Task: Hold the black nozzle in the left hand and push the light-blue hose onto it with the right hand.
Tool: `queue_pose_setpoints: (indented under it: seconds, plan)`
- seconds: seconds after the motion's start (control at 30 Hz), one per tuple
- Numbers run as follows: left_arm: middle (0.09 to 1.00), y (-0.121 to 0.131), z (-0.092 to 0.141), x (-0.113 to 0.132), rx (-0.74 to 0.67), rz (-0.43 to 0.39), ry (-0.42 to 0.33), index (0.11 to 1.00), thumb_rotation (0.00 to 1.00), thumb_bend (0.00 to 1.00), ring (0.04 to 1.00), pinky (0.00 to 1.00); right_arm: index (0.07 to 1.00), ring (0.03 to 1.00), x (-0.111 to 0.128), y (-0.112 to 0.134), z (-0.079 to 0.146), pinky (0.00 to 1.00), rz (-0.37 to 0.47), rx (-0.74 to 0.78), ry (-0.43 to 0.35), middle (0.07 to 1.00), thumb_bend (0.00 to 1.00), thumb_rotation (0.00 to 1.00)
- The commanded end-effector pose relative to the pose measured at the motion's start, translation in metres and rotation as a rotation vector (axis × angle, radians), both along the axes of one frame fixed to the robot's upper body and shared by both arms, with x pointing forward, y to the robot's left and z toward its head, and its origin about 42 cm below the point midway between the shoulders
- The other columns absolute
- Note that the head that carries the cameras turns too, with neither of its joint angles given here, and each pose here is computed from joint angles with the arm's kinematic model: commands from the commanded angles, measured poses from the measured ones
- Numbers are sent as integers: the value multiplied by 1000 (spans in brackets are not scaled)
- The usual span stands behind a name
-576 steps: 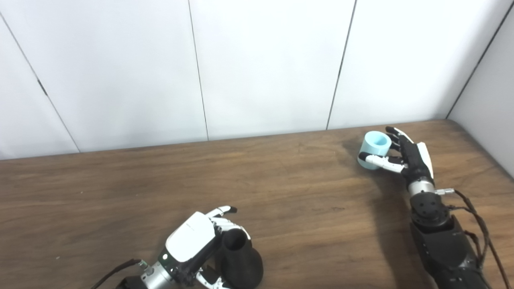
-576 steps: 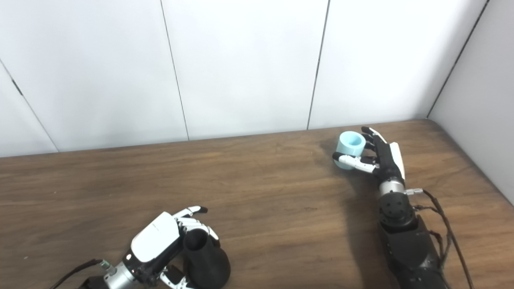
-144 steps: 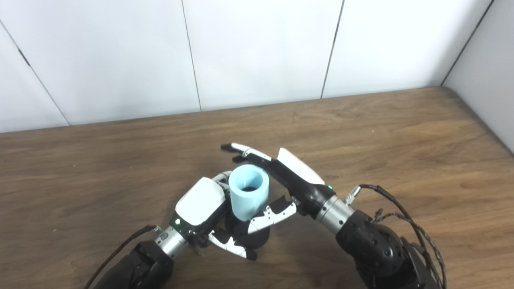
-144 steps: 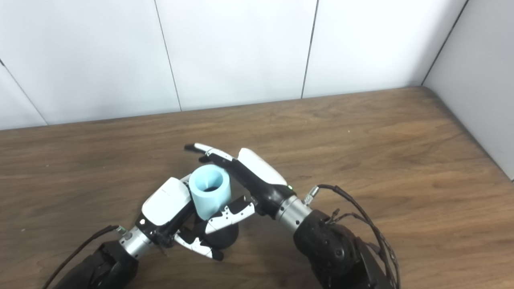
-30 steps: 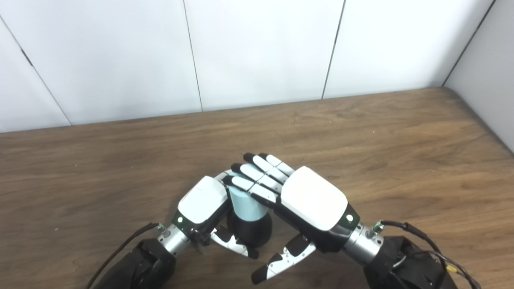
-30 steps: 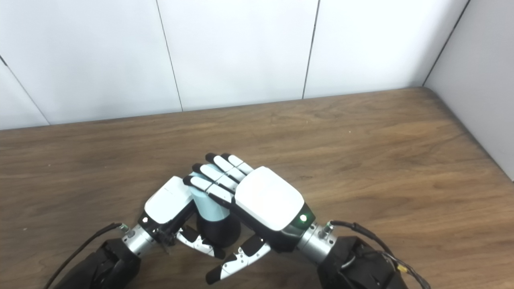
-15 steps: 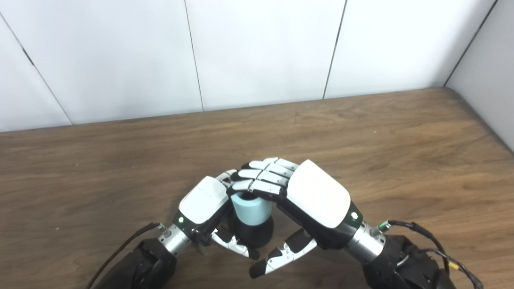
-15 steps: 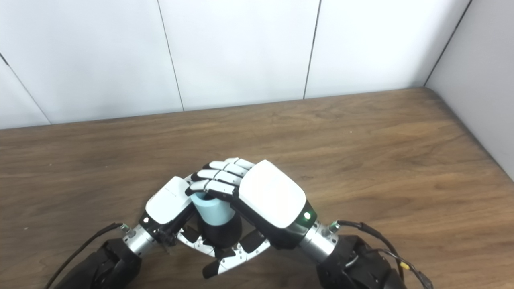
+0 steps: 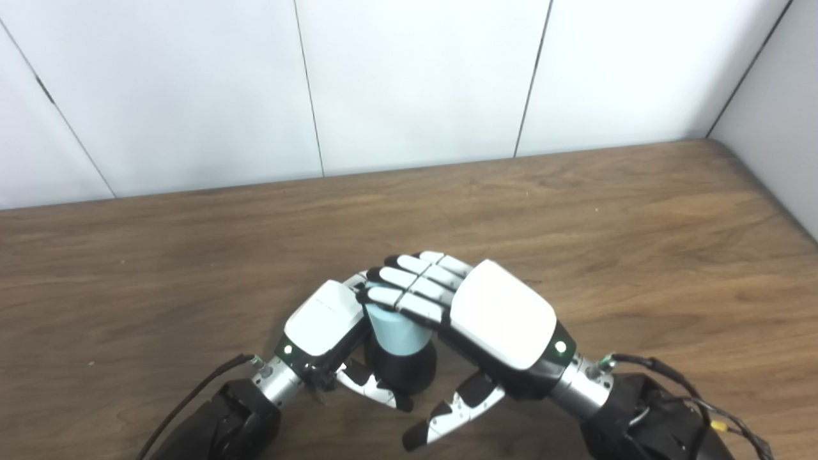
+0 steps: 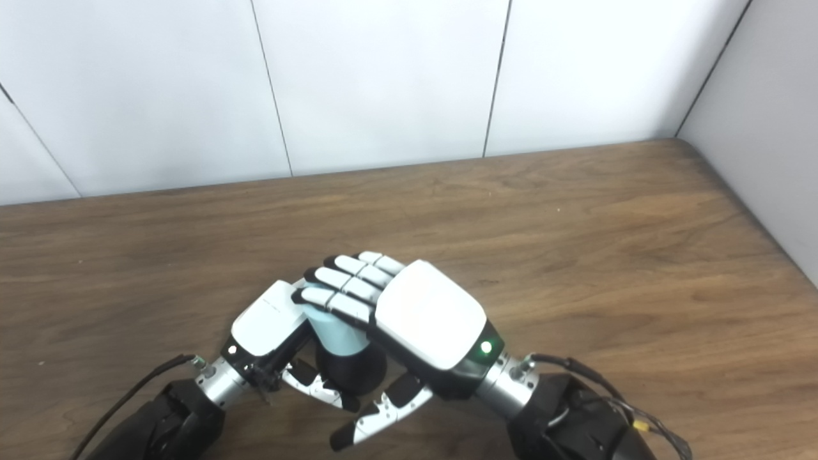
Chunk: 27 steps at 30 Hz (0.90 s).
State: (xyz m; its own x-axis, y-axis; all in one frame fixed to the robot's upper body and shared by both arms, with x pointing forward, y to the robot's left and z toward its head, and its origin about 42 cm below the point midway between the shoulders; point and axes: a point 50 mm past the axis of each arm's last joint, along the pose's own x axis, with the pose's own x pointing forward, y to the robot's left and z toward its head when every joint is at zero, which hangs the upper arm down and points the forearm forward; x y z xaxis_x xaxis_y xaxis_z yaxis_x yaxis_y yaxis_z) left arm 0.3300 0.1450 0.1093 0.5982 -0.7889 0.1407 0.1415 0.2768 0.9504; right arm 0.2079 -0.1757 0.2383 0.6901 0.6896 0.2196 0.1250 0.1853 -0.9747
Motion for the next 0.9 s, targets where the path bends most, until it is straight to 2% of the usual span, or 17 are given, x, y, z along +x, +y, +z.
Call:
queue_pose_setpoints:
  seconds: [0.0,0.23,0.43,0.73,0.87]
  plan:
    - [451,15,-69,-48,203,-25,231,519,0,503,465,864,957,986,-9,-4,-36,932,-21,-242,201,985,865,882]
    - [451,14,-69,-49,207,-28,224,516,0,503,465,856,994,1000,-11,0,-47,933,-69,-341,228,1000,845,925]
    - [461,14,-69,-48,204,-28,230,510,0,504,465,855,995,1000,-10,1,-52,936,-62,-347,287,1000,866,936]
    - [457,15,-70,-48,216,-27,224,512,0,504,465,859,951,991,-9,0,-51,920,-27,-304,343,991,915,913]
    - [453,15,-69,-49,203,-27,230,515,0,503,465,857,930,972,-8,1,-50,891,-9,-216,321,971,915,896]
